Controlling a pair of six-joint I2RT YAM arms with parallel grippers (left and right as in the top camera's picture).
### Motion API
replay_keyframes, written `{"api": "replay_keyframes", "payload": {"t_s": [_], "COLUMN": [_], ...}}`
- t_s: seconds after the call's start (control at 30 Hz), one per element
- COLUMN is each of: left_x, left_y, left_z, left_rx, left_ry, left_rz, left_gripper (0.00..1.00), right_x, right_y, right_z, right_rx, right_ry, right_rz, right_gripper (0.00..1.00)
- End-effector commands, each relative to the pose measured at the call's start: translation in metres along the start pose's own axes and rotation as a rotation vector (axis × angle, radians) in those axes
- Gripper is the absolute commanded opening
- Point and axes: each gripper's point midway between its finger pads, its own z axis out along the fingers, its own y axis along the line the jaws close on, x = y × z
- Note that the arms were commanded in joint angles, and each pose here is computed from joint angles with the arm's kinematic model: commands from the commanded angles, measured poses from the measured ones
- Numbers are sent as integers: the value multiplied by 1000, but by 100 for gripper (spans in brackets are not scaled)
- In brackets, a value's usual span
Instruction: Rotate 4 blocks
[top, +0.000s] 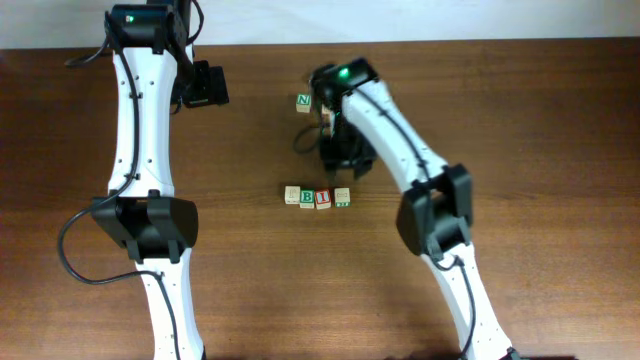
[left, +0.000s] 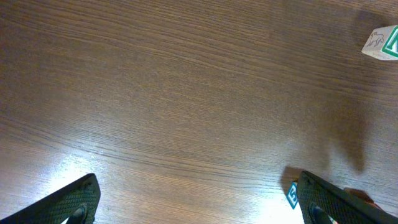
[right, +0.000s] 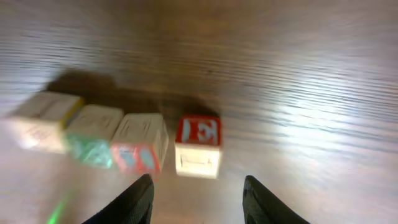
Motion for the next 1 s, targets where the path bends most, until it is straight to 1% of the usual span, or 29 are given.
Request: {"api": "replay_keyframes", "payload": {"t_s": [0.0,0.07,0.13,0.2,0.27,0.3,0.33,0.4,0.43,0.47,0.5,0.53,0.6,0.63,0.73,0.83,0.9,0.97], "left_x": [-1,-1,-2,-5,-2,1,3,3,4,5,6,6,8,8,12,26,44,67], "left_y": [2,2,2,1,-1,-9,-14,-15,-21,-25,-27,-29,-34,-33,-24,-14,-9,2], "left_z": [-4,-4,-4,-4,-4,-4,-5,-4,-5,-5,-6,-8,-23,-33,-93,-149,-169,-168], "left_rx": [-12,-12,-10,-8,3,53,84,88,119,141,155,167,211,215,225,211,188,120], "left_ry": [-14,-14,-18,-29,-15,2,9,12,20,22,24,23,2,-19,-151,-280,-305,-275], "left_rz": [-2,-2,-3,-4,-3,-2,-2,-2,5,41,44,44,41,29,23,7,-34,-92], "left_gripper": [99,99,99,99,99,99,99,99,99,97,96,91,77,76,72,68,67,67], "right_x": [9,30,60,85,123,143,156,180,186,192,194,195,191,188,170,149,135,123], "right_y": [-10,-22,-26,-28,-34,-39,-44,-51,-53,-56,-59,-61,-64,-65,-64,-61,-58,-56], "right_z": [-113,-172,-222,-254,-292,-308,-316,-322,-320,-312,-301,-291,-263,-253,-215,-190,-177,-160], "right_rx": [-73,-82,-102,-125,-151,-160,-158,-164,-162,-156,-146,-137,-117,-109,-86,-89,-96,-91], "right_ry": [-272,-422,-555,-643,-760,-814,-846,-874,-869,-847,-811,-778,-681,-646,-541,-510,-504,-475], "right_rz": [-40,-41,-77,-97,-127,-130,-128,-130,-129,-126,-119,-114,-78,-67,-30,-8,6,16], "right_gripper": [47,47,47,47,47,47,47,48,48,48,48,48,48,48,47,47,47,47]}}
